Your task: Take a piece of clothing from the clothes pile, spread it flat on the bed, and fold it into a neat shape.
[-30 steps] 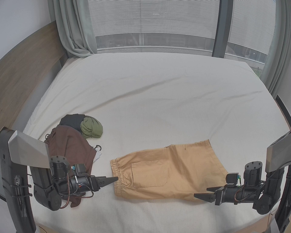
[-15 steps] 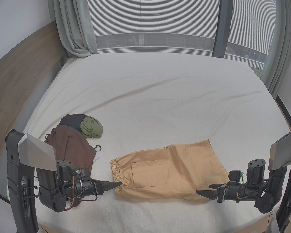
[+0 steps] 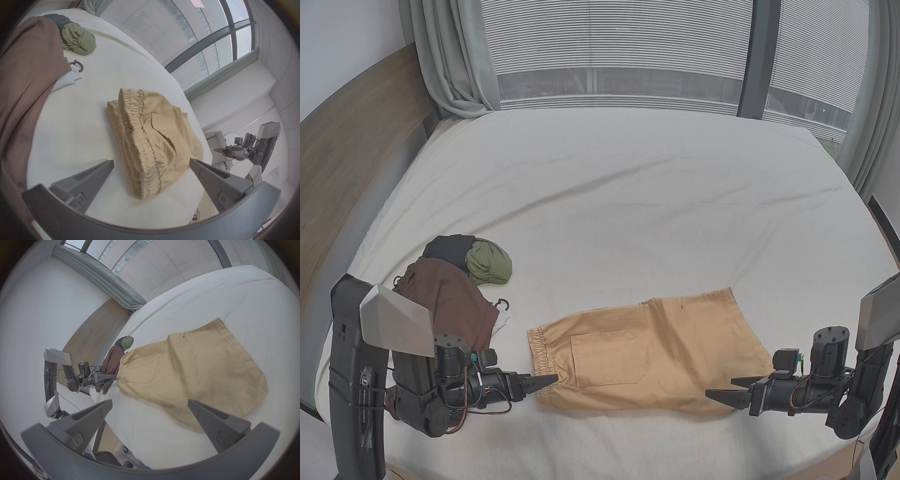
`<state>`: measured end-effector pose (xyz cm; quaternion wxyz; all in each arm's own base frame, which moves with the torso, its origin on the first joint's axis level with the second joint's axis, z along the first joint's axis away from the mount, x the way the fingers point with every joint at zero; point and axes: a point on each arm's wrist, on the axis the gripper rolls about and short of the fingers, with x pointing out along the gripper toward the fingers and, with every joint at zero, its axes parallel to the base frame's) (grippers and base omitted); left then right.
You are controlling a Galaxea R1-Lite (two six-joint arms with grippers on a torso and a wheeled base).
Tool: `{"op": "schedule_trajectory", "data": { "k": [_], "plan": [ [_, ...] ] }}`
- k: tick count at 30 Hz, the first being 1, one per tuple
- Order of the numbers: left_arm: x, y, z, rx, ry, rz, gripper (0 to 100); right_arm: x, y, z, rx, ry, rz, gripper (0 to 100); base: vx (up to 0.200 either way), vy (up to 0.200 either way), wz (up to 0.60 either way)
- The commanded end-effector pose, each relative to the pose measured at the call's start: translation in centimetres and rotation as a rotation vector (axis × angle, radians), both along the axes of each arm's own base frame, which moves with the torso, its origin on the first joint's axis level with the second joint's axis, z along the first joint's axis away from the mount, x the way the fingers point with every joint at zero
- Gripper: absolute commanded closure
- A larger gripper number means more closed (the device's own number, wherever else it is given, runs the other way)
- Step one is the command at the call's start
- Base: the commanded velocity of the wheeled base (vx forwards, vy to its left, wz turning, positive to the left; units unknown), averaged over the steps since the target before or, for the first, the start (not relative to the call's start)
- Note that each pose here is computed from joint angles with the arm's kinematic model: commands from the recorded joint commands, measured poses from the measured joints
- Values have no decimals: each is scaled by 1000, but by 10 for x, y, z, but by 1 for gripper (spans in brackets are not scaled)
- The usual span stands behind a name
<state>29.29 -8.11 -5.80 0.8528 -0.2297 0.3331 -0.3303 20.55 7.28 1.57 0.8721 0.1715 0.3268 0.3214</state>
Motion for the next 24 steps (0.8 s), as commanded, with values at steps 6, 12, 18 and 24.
{"op": "schedule_trajectory", "data": {
  "k": [6, 12, 18, 24],
  "plan": [
    [10, -10, -14, 5, -7, -9, 0, 1, 0, 1, 2, -7, 1, 0, 0, 0, 0],
    [18, -23, -17, -9, -23, -18, 0, 2, 0, 1, 3, -10, -1, 0, 0, 0, 0],
    [21, -25, -17, -13, -39, -18, 0, 2, 1, 1, 4, -9, 1, 0, 0, 0, 0],
    [21, -26, -21, -8, -32, -16, 0, 3, 1, 1, 4, -9, 0, 0, 0, 0, 0]
  ]
}}
